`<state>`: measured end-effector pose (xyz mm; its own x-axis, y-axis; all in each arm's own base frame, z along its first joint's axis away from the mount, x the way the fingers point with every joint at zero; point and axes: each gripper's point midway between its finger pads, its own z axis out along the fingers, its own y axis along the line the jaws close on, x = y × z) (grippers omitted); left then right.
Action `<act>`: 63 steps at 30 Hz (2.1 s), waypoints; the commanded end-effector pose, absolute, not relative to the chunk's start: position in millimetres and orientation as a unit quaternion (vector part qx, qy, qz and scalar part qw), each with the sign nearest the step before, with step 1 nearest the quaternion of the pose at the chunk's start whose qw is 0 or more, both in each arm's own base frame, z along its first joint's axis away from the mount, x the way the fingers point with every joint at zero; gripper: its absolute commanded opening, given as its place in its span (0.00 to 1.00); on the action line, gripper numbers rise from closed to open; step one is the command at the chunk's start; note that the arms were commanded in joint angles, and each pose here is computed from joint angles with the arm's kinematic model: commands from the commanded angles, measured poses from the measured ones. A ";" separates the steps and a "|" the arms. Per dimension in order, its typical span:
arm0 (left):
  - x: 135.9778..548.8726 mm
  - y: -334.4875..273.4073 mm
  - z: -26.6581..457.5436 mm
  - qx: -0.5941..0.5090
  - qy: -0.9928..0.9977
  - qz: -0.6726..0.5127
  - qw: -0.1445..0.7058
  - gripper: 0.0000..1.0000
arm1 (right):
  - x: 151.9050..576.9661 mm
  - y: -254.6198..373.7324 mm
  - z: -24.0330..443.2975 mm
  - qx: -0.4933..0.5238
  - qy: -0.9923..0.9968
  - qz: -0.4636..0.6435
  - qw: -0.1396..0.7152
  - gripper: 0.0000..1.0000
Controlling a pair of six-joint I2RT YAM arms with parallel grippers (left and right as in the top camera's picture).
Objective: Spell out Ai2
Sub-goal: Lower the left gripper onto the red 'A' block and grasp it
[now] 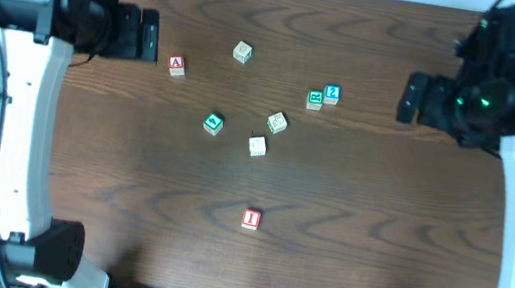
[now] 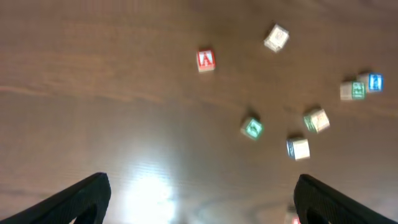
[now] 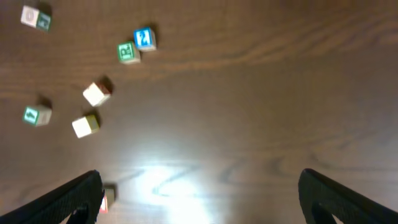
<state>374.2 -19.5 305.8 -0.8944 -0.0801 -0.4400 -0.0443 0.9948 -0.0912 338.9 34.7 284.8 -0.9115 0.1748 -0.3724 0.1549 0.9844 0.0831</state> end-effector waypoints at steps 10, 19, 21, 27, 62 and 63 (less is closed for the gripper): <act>452.8 -13.3 220.0 -0.075 0.975 -0.024 0.209 0.95 | 367.2 42.0 259.4 0.127 0.976 0.008 0.178 0.99; 489.5 -23.0 123.1 -0.097 0.983 -0.021 0.156 0.95 | 366.1 46.5 240.6 0.116 0.983 -0.002 0.143 0.99; 493.8 -26.3 108.6 -0.096 0.984 -0.019 0.149 0.95 | 365.2 49.3 237.9 0.112 0.984 -0.002 0.140 0.99; 499.2 -33.1 87.5 -0.096 0.985 -0.015 0.139 0.99 | 360.5 50.8 226.9 0.104 0.986 -0.018 0.126 0.99; 517.0 -34.2 31.8 -0.157 0.978 -0.017 0.135 0.91 | 357.7 115.1 212.3 0.045 0.990 0.006 0.136 0.99; 516.1 -35.2 31.1 -0.160 0.978 -0.017 0.133 0.91 | 357.6 115.2 212.3 0.045 0.990 0.006 0.136 0.99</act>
<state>521.7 -37.4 40.5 -0.9130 -0.3020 -0.2743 -0.2858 0.9533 -0.0982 358.4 113.5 214.0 -0.9596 0.0800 -0.2698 0.0754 0.9968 0.0275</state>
